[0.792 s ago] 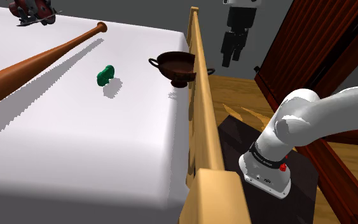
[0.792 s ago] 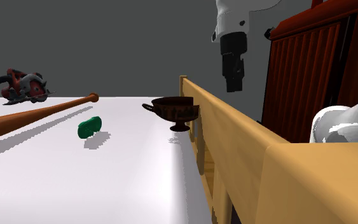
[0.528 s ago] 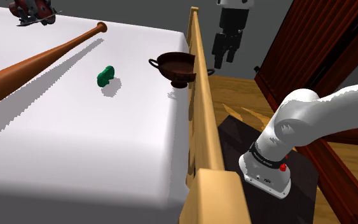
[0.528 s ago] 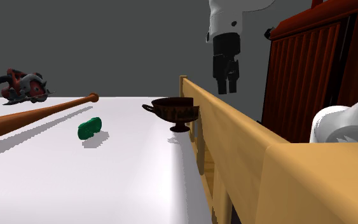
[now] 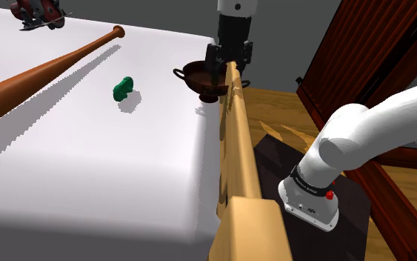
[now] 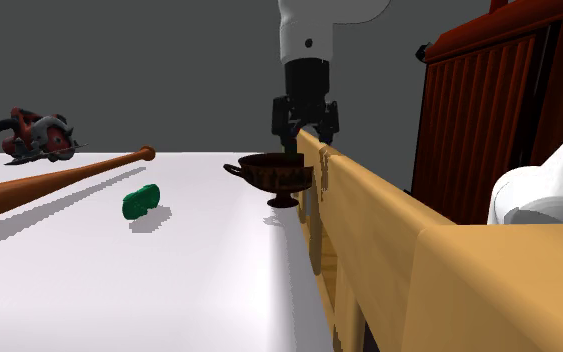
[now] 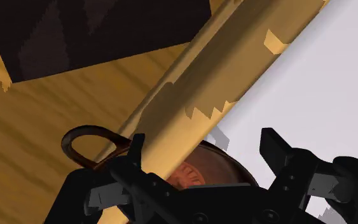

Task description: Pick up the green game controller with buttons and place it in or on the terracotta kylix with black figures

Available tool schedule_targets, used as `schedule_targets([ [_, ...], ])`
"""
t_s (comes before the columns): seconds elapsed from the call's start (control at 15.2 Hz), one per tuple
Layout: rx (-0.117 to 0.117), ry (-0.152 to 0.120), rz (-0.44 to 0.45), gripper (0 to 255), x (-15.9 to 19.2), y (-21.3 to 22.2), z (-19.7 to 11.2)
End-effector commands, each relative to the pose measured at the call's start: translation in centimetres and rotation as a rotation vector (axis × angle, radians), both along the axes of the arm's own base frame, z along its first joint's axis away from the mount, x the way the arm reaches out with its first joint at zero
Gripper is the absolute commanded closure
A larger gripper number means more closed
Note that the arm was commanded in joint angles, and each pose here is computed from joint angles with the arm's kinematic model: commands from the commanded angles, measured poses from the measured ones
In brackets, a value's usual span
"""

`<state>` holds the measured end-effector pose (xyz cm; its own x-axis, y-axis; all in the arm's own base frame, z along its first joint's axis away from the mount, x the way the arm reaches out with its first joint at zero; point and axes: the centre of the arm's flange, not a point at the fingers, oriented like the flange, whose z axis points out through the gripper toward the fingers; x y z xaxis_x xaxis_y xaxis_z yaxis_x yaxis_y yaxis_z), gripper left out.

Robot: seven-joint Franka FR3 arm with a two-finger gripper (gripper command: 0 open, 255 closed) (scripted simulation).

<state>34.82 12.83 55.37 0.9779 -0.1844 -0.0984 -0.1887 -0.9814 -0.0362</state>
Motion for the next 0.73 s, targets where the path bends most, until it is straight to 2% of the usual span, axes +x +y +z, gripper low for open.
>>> schedule_targets([
  [0.0, -0.005, -0.007, -0.052, 0, 1.6, 1.7, -0.5],
  [0.66, -0.033, -0.038, -0.292, 0, 11.0, 10.1, -2.8],
])
